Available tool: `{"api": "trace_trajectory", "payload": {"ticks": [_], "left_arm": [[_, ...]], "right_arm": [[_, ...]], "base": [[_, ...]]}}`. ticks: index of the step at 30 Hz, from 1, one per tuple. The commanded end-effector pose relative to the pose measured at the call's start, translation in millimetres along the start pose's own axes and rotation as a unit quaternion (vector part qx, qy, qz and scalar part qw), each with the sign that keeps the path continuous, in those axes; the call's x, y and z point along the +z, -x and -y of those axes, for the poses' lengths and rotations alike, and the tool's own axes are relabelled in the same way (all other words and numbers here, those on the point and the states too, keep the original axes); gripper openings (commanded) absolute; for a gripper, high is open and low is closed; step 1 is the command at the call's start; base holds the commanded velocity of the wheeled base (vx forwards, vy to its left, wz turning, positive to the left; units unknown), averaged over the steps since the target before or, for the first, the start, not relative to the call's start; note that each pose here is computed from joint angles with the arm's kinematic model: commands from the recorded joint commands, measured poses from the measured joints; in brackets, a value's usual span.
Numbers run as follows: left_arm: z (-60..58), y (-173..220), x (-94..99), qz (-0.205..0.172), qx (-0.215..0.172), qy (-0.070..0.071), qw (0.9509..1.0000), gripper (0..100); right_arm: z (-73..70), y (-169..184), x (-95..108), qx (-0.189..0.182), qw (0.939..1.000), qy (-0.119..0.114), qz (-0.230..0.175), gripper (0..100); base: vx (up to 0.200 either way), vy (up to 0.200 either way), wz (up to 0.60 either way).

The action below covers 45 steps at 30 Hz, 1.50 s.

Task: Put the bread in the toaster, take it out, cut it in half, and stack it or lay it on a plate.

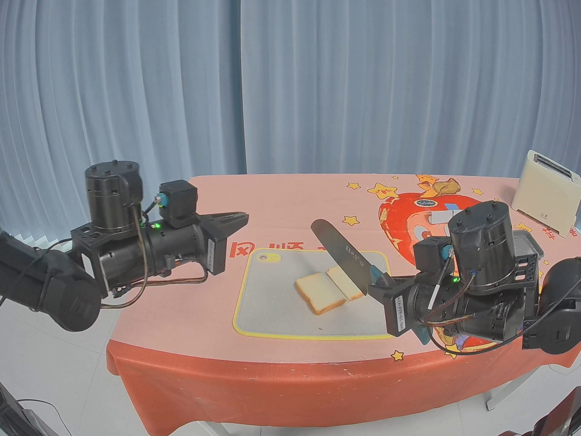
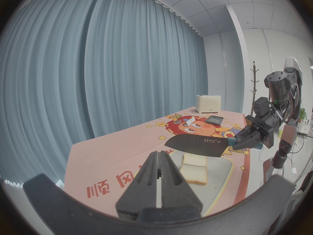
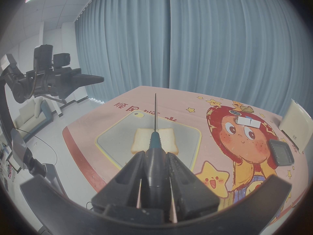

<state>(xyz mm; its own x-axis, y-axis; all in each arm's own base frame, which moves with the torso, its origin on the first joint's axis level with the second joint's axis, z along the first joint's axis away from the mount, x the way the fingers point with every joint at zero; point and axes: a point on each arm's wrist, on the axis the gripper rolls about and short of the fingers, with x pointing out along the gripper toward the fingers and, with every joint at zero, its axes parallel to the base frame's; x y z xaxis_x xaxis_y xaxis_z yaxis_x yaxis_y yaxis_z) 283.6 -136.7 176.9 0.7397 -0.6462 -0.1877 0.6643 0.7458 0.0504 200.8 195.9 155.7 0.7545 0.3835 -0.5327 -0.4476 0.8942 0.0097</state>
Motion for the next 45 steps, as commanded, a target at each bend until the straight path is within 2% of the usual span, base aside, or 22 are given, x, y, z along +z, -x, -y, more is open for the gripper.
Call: {"api": "trace_trajectory", "payload": {"ticks": [1,5,7,12,14,16,18,21,22,23,24,26,29,33,34,36,39,42,43,45], "left_arm": [[1.8,43.3,10.6,0.024,0.023,-0.004,0.9994,0],[7.1,67.3,3.3,0.019,0.031,-0.002,0.9993,0],[5.7,77.4,1.4,0.020,0.041,-0.002,0.9989,0],[2.5,123.8,-2.7,0.038,0.094,-0.006,0.9948,0],[1.4,137.5,-3.2,0.047,0.114,-0.008,0.9923,0],[1.7,165.8,-7.6,0.062,0.156,-0.010,0.9858,0],[7.9,180.2,-12.1,0.071,0.167,-0.010,0.9833,0],[23.2,201.5,-25.2,0.083,0.175,-0.014,0.9811,0],[28.1,209.8,-30.2,0.088,0.185,-0.016,0.9786,0],[28.6,210.6,-31.1,0.088,0.187,-0.016,0.9784,0],[33.7,221.2,-38.6,0.093,0.208,-0.017,0.9734,0],[41.3,234.3,-47.6,0.105,0.229,-0.023,0.9676,0],[52.9,248.4,-57.2,0.126,0.242,-0.032,0.9615,0],[65.3,259.3,-76.1,0.135,0.252,-0.038,0.9576,0],[69.1,263.8,-79.6,0.136,0.261,-0.036,0.9551,0],[72.3,267.1,-83.5,0.132,0.268,-0.036,0.9538,0],[87.7,281.5,-102.0,0.129,0.294,-0.033,0.9465,0],[100.1,291.8,-121.1,0.129,0.334,-0.031,0.9334,0],[104.0,293.9,-129.8,0.121,0.341,-0.028,0.9318,0],[105.7,293.4,-140.3,0.092,0.343,-0.011,0.9348,0]], "right_arm": [[1.7,4.2,2.0,0.000,1.0000,-0.003,0.007,0],[2.3,4.8,0.0,-0.001,1.0000,-0.003,0.005,0],[2.3,4.8,0.0,-0.001,1.0000,-0.003,0.005,0],[2.0,6.5,1.2,-0.015,0.9998,-0.003,0.011,0],[1.4,9.7,2.8,-0.013,0.9997,-0.003,0.019,0],[1.6,11.8,4.8,-0.012,0.9994,-0.007,0.030,0],[2.3,12.5,6.9,-0.012,0.9991,-0.010,0.039,0],[3.5,13.6,9.3,-0.012,0.9986,-0.014,0.050,0],[4.1,13.9,8.8,-0.013,0.9986,-0.015,0.049,0],[4.1,13.9,8.8,-0.013,0.9986,-0.014,0.049,0],[4.2,13.8,8.3,-0.013,0.9986,-0.014,0.049,0],[4.4,14.2,8.1,-0.014,0.9986,-0.015,0.049,0],[4.6,17.8,9.8,-0.012,0.9983,-0.015,0.055,0],[5.4,18.1,10.7,-0.014,0.9981,-0.017,0.057,0],[5.9,18.0,10.8,-0.015,0.9981,-0.017,0.057,0],[5.7,18.9,11.2,-0.016,0.9980,-0.017,0.059,0],[6.9,26.5,14.5,-0.016,0.9972,-0.020,0.071,0],[7.8,31.6,15.4,-0.014,0.9967,-0.021,0.076,0],[7.9,32.0,15.3,-0.014,0.9967,-0.022,0.077,0],[8.0,32.4,15.5,-0.014,0.9966,-0.022,0.078,0]], "base": [[0.000,0.000,0.00],[0.000,0.000,0.00],[0.000,0.000,0.00],[0.000,0.000,0.00],[0.000,0.000,0.00],[0.000,0.000,0.00],[0.000,0.000,0.00],[0.000,0.000,0.00],[0.000,0.000,0.00],[0.000,0.000,0.00],[0.000,0.000,0.00],[0.000,0.000,0.00],[0.000,0.000,0.00],[0.000,0.000,0.00],[0.000,0.000,0.00],[0.000,0.000,0.00],[0.000,0.000,0.00],[0.000,0.000,0.00],[0.000,0.000,0.00],[0.000,0.000,0.00]]}}
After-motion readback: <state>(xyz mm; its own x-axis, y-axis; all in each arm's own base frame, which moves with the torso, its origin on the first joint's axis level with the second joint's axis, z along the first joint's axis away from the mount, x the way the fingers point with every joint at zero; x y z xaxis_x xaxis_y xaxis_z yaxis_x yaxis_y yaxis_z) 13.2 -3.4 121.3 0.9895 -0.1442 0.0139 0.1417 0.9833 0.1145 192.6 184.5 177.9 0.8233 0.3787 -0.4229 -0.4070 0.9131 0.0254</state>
